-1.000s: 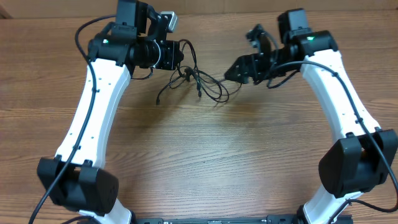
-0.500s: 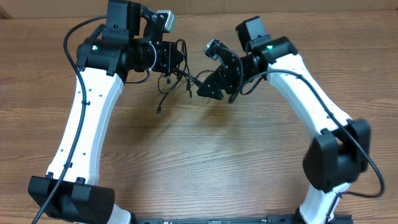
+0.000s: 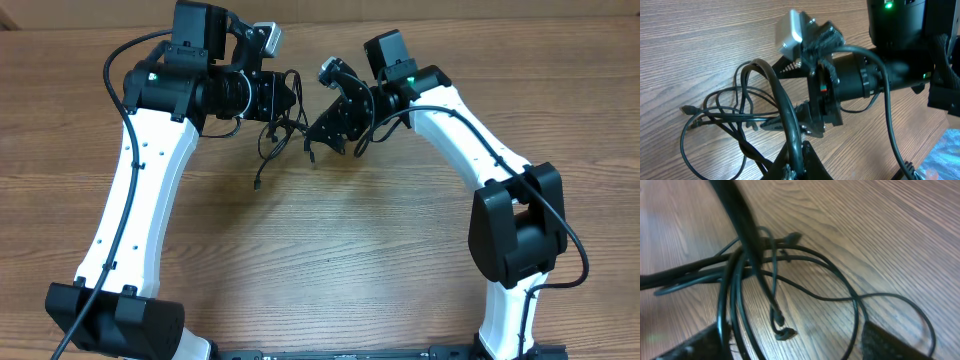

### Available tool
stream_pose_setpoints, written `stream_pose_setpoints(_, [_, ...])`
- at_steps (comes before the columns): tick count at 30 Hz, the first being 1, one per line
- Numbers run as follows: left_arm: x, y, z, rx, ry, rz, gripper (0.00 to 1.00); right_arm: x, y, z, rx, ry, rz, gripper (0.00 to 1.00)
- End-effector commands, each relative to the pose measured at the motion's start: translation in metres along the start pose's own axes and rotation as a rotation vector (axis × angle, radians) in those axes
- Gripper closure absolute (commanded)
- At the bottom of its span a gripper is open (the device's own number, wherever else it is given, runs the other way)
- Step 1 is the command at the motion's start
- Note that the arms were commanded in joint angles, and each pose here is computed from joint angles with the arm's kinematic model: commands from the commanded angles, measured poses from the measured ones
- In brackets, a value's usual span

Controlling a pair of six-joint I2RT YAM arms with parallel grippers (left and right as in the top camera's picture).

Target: Untangle cables

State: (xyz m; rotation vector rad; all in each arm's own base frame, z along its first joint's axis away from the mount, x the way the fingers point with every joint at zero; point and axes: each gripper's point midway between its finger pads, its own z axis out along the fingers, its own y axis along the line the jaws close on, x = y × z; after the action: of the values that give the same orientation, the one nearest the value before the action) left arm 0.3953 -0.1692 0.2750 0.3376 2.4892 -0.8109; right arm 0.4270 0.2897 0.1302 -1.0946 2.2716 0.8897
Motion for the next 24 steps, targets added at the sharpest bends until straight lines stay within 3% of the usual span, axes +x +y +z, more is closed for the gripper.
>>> stream_pose_setpoints(1, [-0.004, -0.006, -0.008, 0.021, -0.022, 0.002, 0.96, -0.002, 0.011, 0.009, -0.017, 0.002, -0.024, 0.28])
stream_pose_setpoints(5, [-0.004, -0.002, -0.008, -0.006, -0.026, -0.001, 0.96, 0.009, 0.013, 0.019, -0.031, 0.029, -0.01, 0.46])
stream_pose_setpoints(8, [-0.004, -0.001, -0.008, -0.011, -0.026, -0.001, 0.96, 0.011, 0.011, 0.019, -0.019, 0.037, 0.005, 0.72])
stream_pose_setpoints(12, [-0.005, 0.01, -0.009, -0.074, -0.032, -0.003, 0.96, 0.012, -0.009, 0.013, 0.092, 0.048, 0.207, 0.96])
stream_pose_setpoints(18, [-0.008, 0.037, -0.013, -0.229, -0.05, -0.018, 0.96, -0.015, 0.004, -0.03, 0.09, 0.011, 0.332, 0.96])
stream_pose_setpoints(24, [-0.007, 0.05, -0.008, -0.283, -0.038, -0.04, 0.96, -0.08, 0.069, -0.098, -0.099, -0.164, 0.281, 0.96])
